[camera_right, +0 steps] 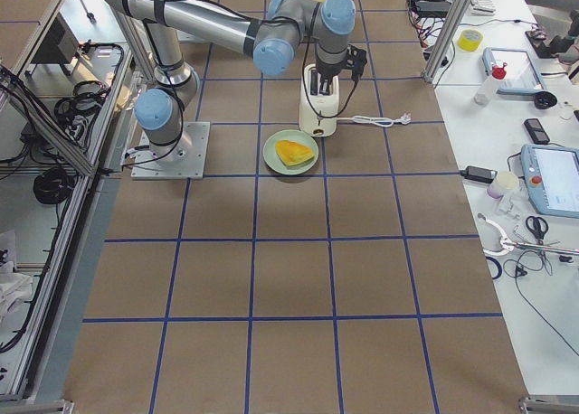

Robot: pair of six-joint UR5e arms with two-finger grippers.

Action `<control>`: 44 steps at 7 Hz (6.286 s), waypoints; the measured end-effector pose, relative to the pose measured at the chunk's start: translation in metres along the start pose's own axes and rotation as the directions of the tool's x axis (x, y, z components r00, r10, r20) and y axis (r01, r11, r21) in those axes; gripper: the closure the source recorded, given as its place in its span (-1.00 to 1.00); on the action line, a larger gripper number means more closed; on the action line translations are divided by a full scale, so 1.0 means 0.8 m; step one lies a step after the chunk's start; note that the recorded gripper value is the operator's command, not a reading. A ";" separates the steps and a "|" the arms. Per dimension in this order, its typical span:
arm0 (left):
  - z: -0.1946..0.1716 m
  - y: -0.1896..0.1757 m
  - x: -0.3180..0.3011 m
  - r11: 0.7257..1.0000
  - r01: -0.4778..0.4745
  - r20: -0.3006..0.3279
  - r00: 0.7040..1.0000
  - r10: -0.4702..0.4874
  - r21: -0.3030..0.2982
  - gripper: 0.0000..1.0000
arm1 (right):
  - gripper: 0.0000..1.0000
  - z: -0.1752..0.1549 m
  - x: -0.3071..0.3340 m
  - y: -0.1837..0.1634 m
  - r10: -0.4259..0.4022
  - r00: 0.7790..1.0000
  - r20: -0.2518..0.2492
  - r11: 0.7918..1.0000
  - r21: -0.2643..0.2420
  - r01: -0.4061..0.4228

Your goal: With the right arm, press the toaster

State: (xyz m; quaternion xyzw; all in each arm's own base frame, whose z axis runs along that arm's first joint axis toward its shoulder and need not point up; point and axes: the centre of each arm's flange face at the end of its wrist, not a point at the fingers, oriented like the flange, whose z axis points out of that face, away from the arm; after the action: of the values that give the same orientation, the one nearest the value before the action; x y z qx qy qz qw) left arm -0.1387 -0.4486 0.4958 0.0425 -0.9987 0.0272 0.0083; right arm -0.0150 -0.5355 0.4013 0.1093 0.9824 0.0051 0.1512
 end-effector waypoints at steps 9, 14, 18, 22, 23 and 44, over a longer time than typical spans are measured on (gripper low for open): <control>0.001 0.000 0.000 1.000 0.000 0.000 1.000 0.000 -0.001 -1.00 | 1.00 0.120 0.050 -0.005 -0.009 0.998 0.063 1.000 0.023 0.007; 0.001 0.000 0.000 1.000 0.000 0.000 1.000 0.000 -0.001 -1.00 | 1.00 0.140 0.057 -0.014 -0.001 0.998 0.067 1.000 0.004 0.001; 0.000 0.000 0.000 1.000 0.000 0.000 1.000 0.000 0.000 -1.00 | 1.00 0.156 0.063 -0.020 0.003 0.998 0.068 1.000 -0.007 -0.003; 0.000 0.000 0.000 1.000 0.000 0.000 1.000 0.000 0.000 -1.00 | 1.00 0.166 0.067 -0.024 0.007 0.997 0.071 1.000 -0.017 -0.006; 0.000 0.000 0.000 1.000 0.000 0.000 1.000 0.000 0.000 -1.00 | 1.00 0.170 0.068 -0.026 0.009 0.997 0.071 1.000 -0.017 -0.007; 0.000 0.000 0.000 1.000 0.000 0.000 1.000 0.000 0.000 -1.00 | -1.00 -0.055 -0.157 0.079 -0.091 0.959 -0.267 0.994 0.033 0.104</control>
State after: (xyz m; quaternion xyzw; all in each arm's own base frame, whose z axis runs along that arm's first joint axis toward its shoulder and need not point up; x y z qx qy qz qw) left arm -0.1386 -0.4486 0.4957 0.0425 -0.9987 0.0271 0.0081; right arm 0.1021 -0.5002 0.4828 0.0625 0.9979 -0.0105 0.0160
